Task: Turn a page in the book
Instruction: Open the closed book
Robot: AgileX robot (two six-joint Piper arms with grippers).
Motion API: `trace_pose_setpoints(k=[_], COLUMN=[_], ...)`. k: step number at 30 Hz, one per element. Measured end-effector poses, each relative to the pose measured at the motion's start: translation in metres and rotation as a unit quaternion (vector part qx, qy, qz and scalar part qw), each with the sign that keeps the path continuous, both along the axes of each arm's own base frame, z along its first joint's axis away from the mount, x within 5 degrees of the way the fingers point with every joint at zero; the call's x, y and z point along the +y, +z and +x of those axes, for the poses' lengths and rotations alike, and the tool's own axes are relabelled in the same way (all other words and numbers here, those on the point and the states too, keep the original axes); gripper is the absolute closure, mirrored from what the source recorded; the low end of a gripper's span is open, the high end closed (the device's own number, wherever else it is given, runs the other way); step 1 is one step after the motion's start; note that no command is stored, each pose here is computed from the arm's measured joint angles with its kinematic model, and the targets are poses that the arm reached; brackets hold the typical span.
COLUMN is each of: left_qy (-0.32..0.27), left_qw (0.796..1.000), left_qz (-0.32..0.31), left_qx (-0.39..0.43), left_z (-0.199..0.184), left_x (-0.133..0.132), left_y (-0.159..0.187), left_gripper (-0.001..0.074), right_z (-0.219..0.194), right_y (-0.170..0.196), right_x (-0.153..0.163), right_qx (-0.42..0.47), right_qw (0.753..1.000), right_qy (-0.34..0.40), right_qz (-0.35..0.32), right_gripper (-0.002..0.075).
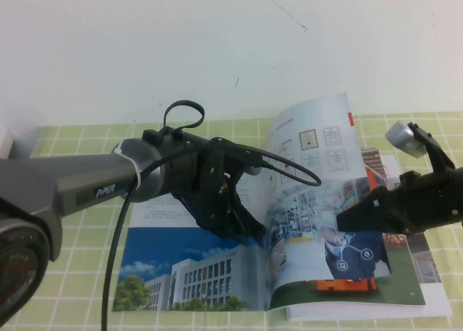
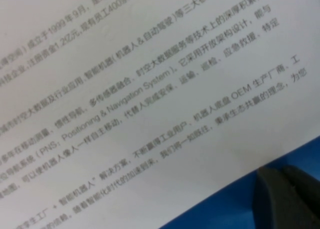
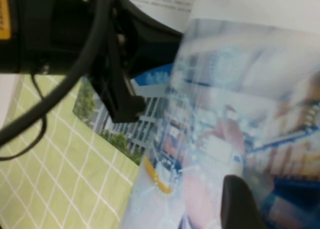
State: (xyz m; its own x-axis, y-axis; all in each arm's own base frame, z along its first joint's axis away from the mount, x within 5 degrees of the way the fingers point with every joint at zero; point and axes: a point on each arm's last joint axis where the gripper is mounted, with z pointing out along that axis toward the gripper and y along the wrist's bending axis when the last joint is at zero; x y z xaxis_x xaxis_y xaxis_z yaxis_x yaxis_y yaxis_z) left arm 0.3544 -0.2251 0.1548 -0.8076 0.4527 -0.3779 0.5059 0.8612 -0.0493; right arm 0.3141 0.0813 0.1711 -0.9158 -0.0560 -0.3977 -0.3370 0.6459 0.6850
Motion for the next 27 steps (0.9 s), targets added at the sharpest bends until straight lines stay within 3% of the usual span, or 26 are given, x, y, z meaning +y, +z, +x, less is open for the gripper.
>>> trace_pose_setpoints(k=[15,21,27], left_qy=[-0.008,-0.002,0.001], left_qw=[0.998,0.993,0.987], left_qz=[0.028,0.045,0.021], left_qx=[-0.049,-0.105,-0.158], left_z=[0.002,0.001,-0.008], left_x=[0.008,0.018,0.024], left_y=[0.022,0.054,0.099], left_gripper=[0.0738,0.0738,0.0738], right_z=[0.000,0.000,-0.001], right_y=[0.008,0.010,0.014], right_x=[0.006,0.007,0.010], right_qx=[-0.030,-0.036,-0.046], right_qw=[0.998,0.997,0.995], right_qy=[0.019,0.028,0.036], right_qz=[0.048,0.056,0.085], right_gripper=[0.0600,0.0680,0.0721])
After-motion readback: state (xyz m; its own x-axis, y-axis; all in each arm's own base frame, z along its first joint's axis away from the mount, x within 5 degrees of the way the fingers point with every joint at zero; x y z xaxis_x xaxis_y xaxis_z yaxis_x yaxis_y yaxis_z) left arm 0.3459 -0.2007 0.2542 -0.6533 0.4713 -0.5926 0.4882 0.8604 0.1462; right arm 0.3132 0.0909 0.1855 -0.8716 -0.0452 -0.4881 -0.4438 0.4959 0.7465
